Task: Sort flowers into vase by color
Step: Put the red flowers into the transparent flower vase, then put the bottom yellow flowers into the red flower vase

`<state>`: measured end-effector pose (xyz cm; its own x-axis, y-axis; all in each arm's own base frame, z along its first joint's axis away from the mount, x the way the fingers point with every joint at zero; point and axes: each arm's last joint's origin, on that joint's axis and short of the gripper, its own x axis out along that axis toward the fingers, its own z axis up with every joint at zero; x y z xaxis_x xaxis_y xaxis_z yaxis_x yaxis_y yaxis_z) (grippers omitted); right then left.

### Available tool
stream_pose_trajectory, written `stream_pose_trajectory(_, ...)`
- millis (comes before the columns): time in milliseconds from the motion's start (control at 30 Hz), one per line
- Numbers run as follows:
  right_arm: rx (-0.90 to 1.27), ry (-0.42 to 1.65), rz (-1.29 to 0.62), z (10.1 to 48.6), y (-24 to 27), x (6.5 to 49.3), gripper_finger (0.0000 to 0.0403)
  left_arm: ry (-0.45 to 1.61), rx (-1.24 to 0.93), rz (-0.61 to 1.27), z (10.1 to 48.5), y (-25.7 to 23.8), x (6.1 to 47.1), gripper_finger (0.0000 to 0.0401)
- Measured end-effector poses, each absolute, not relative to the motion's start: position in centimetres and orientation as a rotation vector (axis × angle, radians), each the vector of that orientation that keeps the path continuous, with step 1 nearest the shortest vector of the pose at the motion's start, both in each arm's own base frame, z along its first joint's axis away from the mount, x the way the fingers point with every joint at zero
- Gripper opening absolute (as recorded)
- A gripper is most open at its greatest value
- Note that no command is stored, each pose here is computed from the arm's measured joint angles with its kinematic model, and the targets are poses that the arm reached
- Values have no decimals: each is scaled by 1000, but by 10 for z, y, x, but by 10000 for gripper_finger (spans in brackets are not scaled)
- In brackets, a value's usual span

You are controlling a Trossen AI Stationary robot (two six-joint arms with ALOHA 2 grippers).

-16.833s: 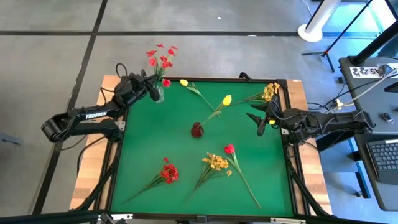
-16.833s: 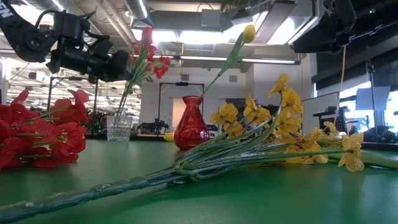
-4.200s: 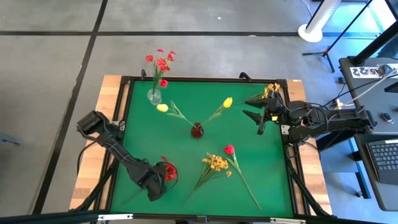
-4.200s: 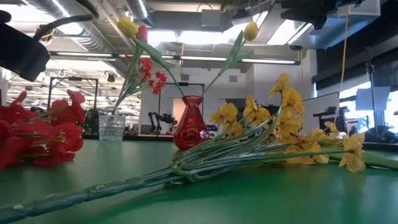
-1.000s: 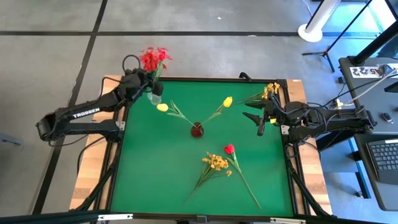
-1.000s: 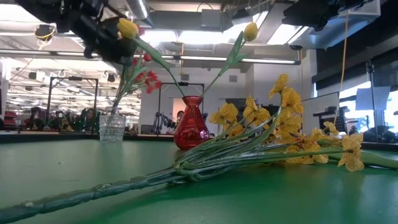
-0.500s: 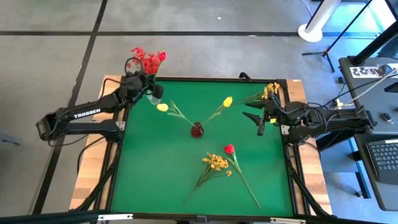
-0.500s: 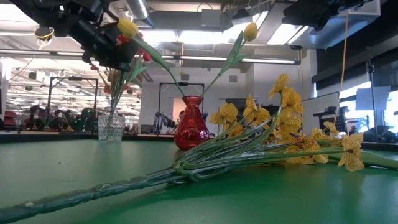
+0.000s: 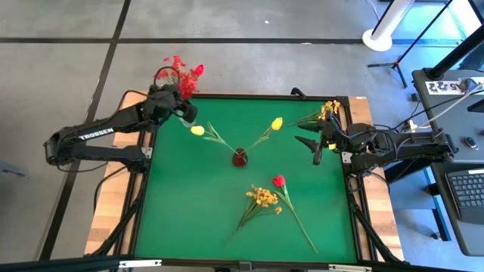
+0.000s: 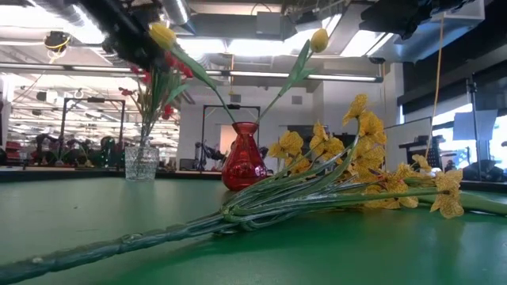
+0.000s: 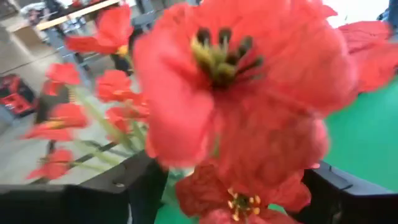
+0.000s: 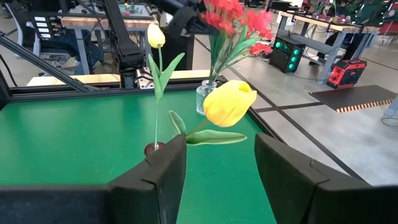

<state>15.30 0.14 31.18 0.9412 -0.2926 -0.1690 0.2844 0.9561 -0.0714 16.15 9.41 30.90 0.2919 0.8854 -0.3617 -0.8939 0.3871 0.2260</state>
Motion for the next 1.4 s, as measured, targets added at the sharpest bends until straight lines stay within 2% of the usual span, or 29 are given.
stream_pose_trajectory(200, -46, 178, -294, 312, 1, 153, 189, 481, -52, 1177, 329, 82, 158, 264)
stream_pose_trajectory(733, -36, 171, -295, 313, 1, 153, 189, 743, -110, 1262, 305, 83, 142, 264)
stream_pose_trajectory(933, -36, 224, -352, 307, 0, 151, 189, 819, -209, 1248, 298, 71, 134, 264)
stream_pose_trajectory(1100, 11, 424, -417, 287, -2, 144, 189, 761, -260, 1127, 302, 50, 130, 264)
stream_pose_trajectory(1200, 69, 538, -350, 276, 0, 143, 189, 718, -304, 1011, 306, 36, 127, 263)
stream_pose_trajectory(1400, 114, 631, -310, 266, 3, 151, 189, 646, -456, 606, 315, 1, 139, 263)
